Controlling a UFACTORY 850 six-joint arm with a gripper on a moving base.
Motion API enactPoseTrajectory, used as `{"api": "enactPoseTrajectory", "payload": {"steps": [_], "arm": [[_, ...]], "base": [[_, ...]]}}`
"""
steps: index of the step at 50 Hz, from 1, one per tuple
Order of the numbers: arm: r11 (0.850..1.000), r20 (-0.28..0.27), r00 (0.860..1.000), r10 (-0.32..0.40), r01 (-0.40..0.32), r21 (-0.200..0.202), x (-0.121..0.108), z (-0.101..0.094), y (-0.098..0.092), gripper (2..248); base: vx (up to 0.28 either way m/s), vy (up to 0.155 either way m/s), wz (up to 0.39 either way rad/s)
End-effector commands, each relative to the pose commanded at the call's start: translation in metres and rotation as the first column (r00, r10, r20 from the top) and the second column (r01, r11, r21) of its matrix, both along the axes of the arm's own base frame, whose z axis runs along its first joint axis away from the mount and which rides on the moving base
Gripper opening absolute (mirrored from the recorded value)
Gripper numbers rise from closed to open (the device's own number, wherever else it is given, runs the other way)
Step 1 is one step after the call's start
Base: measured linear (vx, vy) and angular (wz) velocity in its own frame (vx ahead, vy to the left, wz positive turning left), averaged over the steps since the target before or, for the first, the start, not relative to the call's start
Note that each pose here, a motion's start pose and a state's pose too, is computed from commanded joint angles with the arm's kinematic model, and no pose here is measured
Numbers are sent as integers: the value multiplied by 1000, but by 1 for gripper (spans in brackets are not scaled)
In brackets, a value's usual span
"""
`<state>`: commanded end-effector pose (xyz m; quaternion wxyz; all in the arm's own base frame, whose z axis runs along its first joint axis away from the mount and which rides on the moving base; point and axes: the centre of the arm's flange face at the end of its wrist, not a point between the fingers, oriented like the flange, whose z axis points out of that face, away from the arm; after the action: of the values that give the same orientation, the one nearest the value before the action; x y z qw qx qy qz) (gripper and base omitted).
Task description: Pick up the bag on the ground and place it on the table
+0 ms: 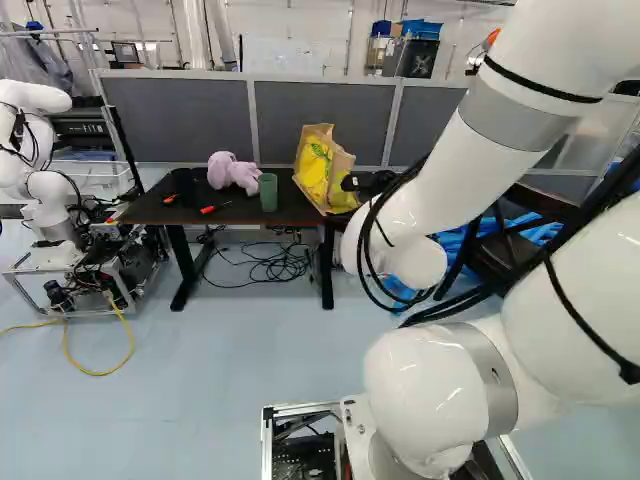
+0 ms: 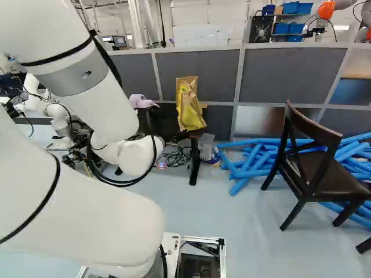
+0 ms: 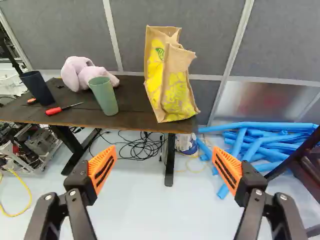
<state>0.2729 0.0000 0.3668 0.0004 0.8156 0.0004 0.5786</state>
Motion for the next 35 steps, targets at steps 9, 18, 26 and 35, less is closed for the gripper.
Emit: {"api": "enactPoseTrajectory", "payload": {"steps": [9,18,26,35], "arm": [[1000,5,1000,0,0,1,-2,-1,0,247],[1000,5,1000,0,0,1,-3,-1,0,247],[1000,5,1000,0,0,1,-3,-1,0,247],[1000,5,1000,0,0,1,-3,-1,0,247]], "base": [[0,0,0],[0,0,0],[0,0,0],[0,0,0]]}}
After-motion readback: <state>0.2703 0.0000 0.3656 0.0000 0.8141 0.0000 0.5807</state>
